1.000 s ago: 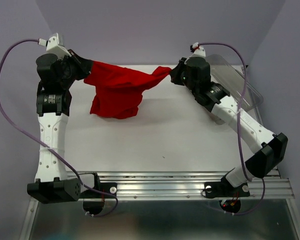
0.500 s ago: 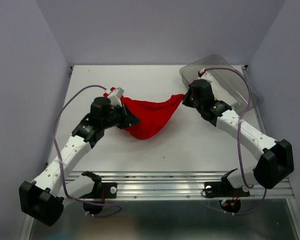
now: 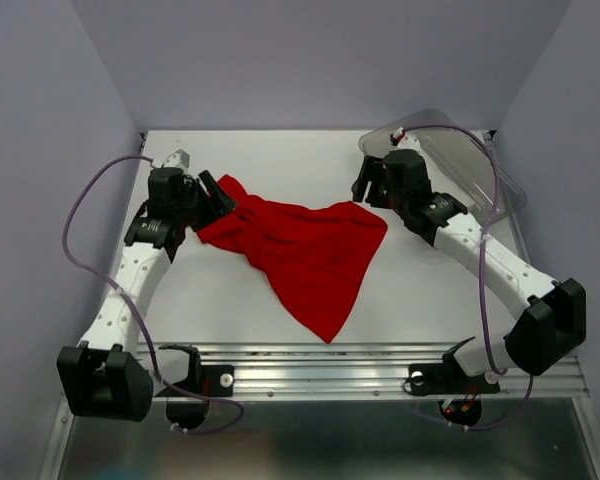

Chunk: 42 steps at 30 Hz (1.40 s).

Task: Roll the t-shirts
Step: Flatten out the T-shirt at the center of the board.

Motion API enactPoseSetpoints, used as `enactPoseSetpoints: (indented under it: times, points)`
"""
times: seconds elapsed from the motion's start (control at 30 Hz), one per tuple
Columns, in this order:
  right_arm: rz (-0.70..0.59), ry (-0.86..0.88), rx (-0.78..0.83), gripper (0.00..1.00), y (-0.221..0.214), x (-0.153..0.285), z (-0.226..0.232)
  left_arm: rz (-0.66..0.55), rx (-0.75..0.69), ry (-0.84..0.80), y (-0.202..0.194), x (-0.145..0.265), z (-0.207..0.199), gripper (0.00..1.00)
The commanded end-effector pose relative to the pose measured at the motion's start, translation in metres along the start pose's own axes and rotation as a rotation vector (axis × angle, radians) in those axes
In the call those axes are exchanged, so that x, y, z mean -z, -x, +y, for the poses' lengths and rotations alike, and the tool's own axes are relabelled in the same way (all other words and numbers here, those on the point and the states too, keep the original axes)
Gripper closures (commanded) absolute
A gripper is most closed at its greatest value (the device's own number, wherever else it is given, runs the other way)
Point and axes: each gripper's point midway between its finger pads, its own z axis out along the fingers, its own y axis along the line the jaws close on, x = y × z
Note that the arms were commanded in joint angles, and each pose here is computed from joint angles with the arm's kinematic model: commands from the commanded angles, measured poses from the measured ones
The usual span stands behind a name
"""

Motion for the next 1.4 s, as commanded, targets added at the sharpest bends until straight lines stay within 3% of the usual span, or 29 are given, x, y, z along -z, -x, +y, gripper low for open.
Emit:
enactPoseSetpoints:
  times: [0.0,0.13,0.37,0.5,0.67,0.77,0.87,0.9,1.1,1.37]
  points:
    - [0.06,0.12,0.093,0.28,-0.016,0.013,0.045,-0.027,0.097,0.258,0.015,-0.018,0.076,0.28]
    - [0.158,0.135,0.124,0.26,-0.059,0.008,0.057,-0.005,0.206,0.291,0.008,-0.042,0.116,0.21]
    - [0.226,0.125,0.105,0.24,-0.089,0.008,0.045,-0.011,0.325,0.427,-0.013,-0.077,0.182,0.24]
    - [0.209,0.12,0.101,0.23,-0.083,0.013,0.044,0.0,0.344,0.451,-0.021,-0.093,0.199,0.39]
    - [0.21,0.126,0.095,0.23,-0.082,0.013,0.046,-0.022,0.364,0.454,-0.019,-0.105,0.206,0.42]
    - [0.219,0.126,0.096,0.23,-0.086,0.012,0.045,-0.018,0.364,0.463,-0.019,-0.109,0.21,0.5]
    - [0.224,0.12,0.093,0.23,-0.089,0.011,0.043,-0.029,0.36,0.456,-0.012,-0.11,0.207,0.96]
    - [0.222,0.118,0.092,0.23,-0.088,0.012,0.043,-0.022,0.358,0.46,-0.009,-0.107,0.204,1.0]
    - [0.219,0.101,0.068,0.22,-0.09,0.014,0.038,-0.134,0.228,0.407,0.051,-0.05,0.148,1.0]
    - [0.231,0.12,0.057,0.22,-0.09,0.009,0.047,-0.405,0.06,0.278,0.154,0.047,0.056,1.0]
